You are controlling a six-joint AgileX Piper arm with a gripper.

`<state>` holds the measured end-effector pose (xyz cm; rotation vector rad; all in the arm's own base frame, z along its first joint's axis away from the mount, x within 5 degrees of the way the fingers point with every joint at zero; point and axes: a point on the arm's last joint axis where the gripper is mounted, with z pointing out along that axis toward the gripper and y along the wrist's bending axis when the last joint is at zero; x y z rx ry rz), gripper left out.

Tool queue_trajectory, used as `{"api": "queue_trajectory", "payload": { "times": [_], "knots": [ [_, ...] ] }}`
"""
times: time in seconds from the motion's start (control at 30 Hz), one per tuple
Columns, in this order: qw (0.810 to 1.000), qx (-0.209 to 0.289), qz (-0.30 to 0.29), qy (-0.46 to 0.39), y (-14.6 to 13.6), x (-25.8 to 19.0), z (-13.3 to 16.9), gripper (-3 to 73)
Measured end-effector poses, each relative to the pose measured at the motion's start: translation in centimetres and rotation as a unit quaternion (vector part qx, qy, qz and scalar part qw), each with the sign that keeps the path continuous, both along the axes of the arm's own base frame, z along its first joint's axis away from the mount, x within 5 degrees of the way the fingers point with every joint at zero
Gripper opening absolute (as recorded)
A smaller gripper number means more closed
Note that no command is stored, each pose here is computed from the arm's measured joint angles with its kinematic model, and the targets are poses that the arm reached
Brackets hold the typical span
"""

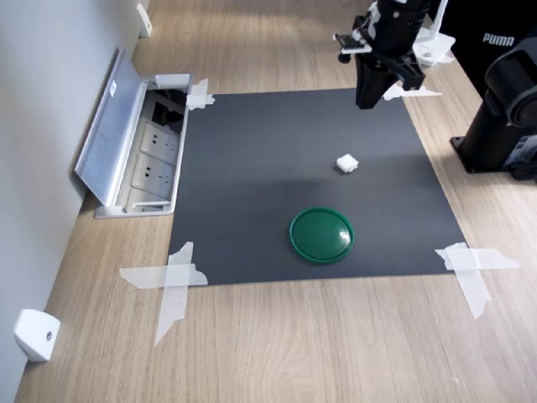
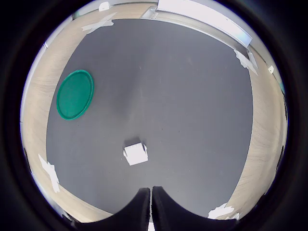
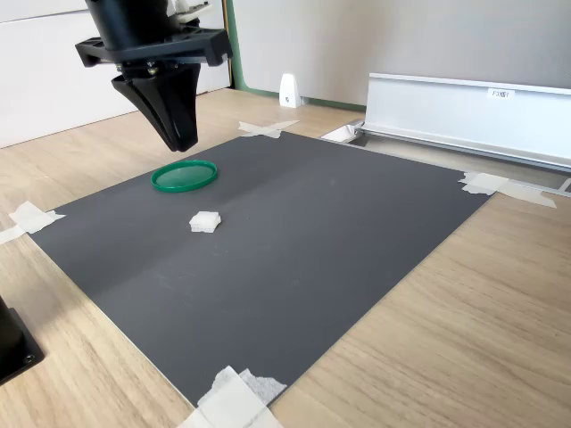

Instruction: Grasp a white terminal and put it on the green lid.

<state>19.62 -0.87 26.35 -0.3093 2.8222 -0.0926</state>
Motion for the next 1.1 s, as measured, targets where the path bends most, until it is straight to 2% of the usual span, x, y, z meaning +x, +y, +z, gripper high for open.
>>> {"api": "queue_trajectory", "payload": {
  "times": [0.27,0.4,0.5,0.73,0.83,0.93,1.1],
  "knots": [
    [0.999,0.006,0.042,0.011,0.3,0.4,0.8,-0.1],
    [0.996,0.025,0.076,0.032,0.8,0.7,0.8,6.5],
    [0.994,0.025,0.103,0.040,0.9,0.8,0.7,17.2],
    [0.991,0.010,0.131,0.018,0.8,1.3,0.7,55.0],
    [0.990,0.004,0.139,0.014,0.7,1.5,0.7,65.3],
    [0.989,-0.003,0.146,0.031,0.6,1.3,0.5,70.1],
    [0.987,-0.019,0.151,0.057,0.3,1.7,-0.2,71.3]
  ]
}}
